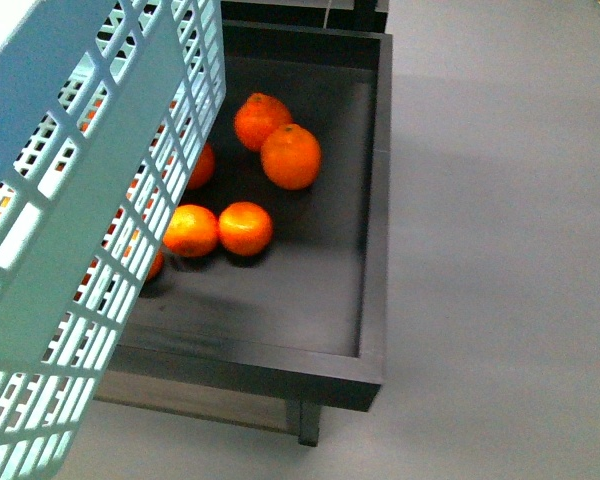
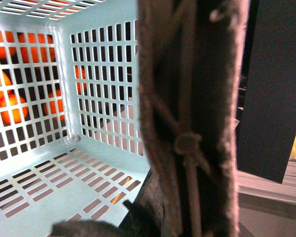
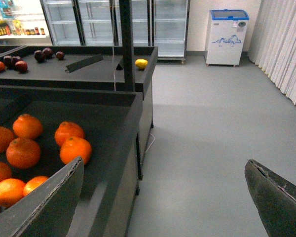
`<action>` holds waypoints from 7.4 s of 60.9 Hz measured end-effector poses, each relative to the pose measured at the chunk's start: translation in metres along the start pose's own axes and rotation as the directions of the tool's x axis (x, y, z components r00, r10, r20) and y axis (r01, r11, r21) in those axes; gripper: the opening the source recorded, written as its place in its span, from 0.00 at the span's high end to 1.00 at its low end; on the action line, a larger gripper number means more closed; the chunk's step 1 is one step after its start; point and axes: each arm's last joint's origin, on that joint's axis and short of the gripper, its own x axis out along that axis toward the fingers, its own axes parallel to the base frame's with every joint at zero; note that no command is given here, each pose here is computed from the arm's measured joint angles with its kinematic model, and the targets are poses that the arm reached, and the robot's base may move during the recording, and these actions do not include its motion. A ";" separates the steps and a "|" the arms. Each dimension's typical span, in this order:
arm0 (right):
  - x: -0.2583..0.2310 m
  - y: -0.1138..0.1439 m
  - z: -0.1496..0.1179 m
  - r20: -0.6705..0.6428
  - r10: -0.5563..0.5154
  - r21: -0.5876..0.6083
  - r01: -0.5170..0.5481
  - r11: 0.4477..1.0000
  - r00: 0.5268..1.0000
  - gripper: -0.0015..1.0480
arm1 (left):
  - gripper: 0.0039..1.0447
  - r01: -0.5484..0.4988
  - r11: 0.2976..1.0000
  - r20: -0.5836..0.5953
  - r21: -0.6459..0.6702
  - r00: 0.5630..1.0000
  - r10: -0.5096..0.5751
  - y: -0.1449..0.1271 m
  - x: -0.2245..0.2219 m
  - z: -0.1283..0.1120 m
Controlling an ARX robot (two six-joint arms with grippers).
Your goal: Pick lemon and mango into basket
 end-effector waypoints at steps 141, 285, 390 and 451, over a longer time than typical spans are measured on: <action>0.000 0.000 0.000 -0.001 0.001 0.000 -0.001 1.000 1.000 0.08 | 0.96 0.003 1.000 0.001 0.003 1.000 -0.003 -0.001 0.000 0.000; 0.064 -0.043 -0.018 -0.626 -0.231 0.227 0.459 0.859 0.744 0.08 | 0.96 0.326 0.640 -0.580 0.695 0.781 0.231 -0.033 0.109 -0.166; 0.304 -0.066 -0.171 -0.913 -0.259 0.179 0.879 0.442 0.316 0.08 | 0.96 0.326 0.640 -0.579 0.696 0.782 0.231 -0.033 0.109 -0.167; 0.323 -0.081 -0.204 -0.917 -0.245 0.173 0.869 0.464 0.314 0.39 | 0.96 0.326 0.640 -0.579 0.696 0.782 0.231 -0.033 0.109 -0.167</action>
